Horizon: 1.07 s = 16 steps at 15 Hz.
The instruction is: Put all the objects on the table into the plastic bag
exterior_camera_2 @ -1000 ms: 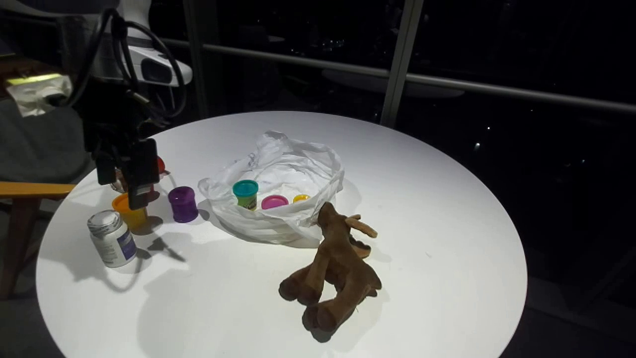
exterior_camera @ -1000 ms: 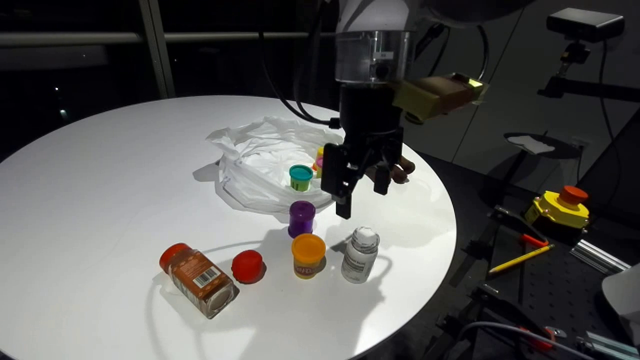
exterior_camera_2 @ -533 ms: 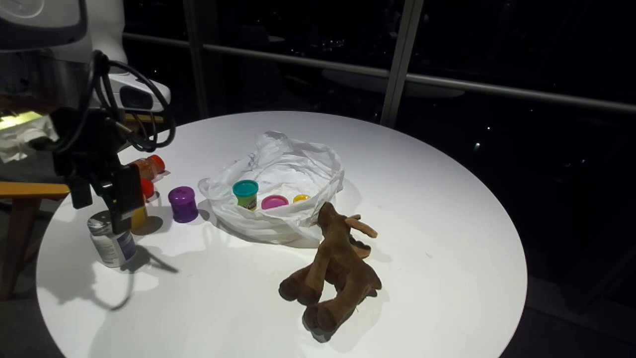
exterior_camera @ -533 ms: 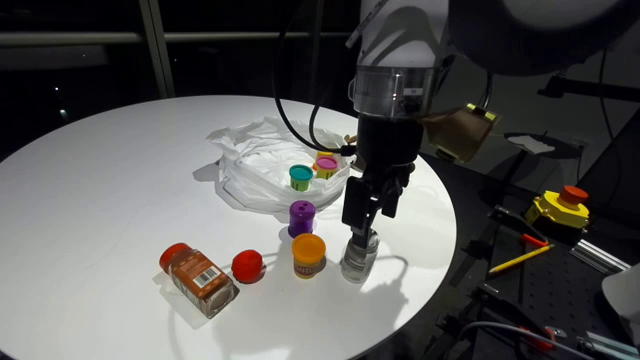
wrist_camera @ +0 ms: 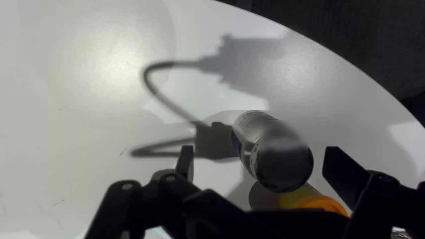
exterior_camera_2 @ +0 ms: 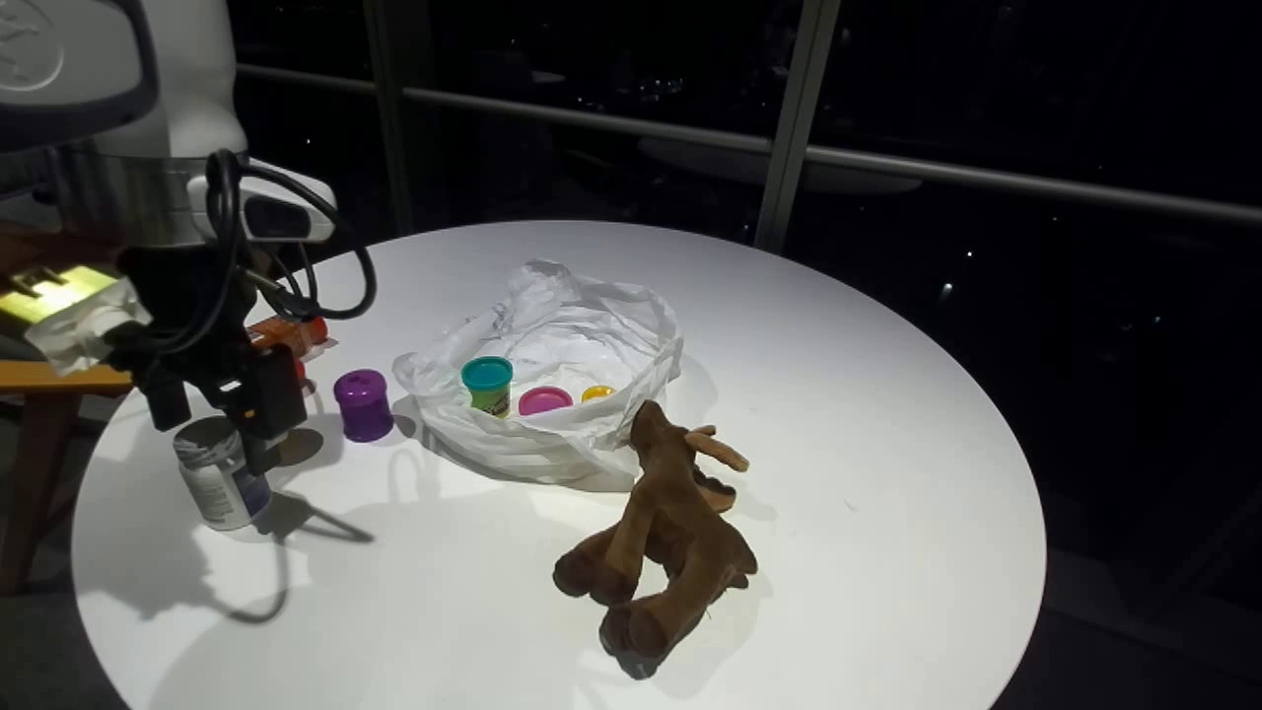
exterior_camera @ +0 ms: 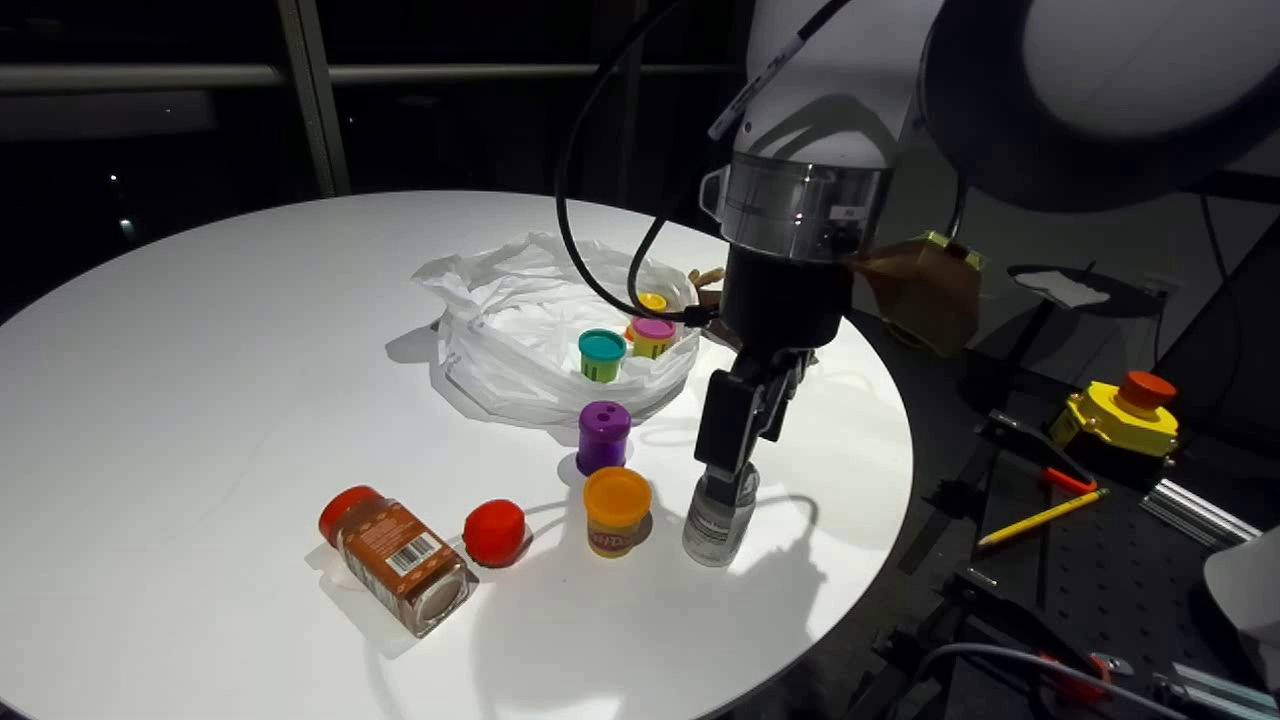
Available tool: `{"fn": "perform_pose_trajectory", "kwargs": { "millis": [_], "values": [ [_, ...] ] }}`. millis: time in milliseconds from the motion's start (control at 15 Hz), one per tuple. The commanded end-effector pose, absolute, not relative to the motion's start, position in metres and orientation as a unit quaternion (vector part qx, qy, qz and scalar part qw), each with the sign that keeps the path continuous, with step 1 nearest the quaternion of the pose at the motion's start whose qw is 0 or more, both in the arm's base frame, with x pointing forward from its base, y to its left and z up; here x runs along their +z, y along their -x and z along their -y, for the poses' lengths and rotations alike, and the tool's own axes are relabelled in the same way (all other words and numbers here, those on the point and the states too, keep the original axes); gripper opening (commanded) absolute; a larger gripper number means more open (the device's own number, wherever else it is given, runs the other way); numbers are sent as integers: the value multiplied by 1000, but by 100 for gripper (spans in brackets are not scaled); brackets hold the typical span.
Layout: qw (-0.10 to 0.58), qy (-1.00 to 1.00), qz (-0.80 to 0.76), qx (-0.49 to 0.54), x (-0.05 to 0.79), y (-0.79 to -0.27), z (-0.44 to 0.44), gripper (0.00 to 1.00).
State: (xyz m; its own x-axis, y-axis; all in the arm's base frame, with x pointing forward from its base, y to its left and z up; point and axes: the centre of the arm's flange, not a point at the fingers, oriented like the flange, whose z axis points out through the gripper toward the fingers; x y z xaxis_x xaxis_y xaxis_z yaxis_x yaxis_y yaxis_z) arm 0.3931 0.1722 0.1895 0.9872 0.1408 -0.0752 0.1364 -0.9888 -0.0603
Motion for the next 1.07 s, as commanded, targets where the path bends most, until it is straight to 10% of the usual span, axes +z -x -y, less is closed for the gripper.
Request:
{"fn": "perform_pose_trajectory", "kwargs": {
  "millis": [0,133,667,1000],
  "values": [
    [44,995,93,16,185,-391,-172,100],
    [48,993,103,20,180,-390,-173,100],
    [42,993,110,-6,194,-386,-174,22],
    [22,997,76,-25,240,-411,-171,25]
  ]
}}
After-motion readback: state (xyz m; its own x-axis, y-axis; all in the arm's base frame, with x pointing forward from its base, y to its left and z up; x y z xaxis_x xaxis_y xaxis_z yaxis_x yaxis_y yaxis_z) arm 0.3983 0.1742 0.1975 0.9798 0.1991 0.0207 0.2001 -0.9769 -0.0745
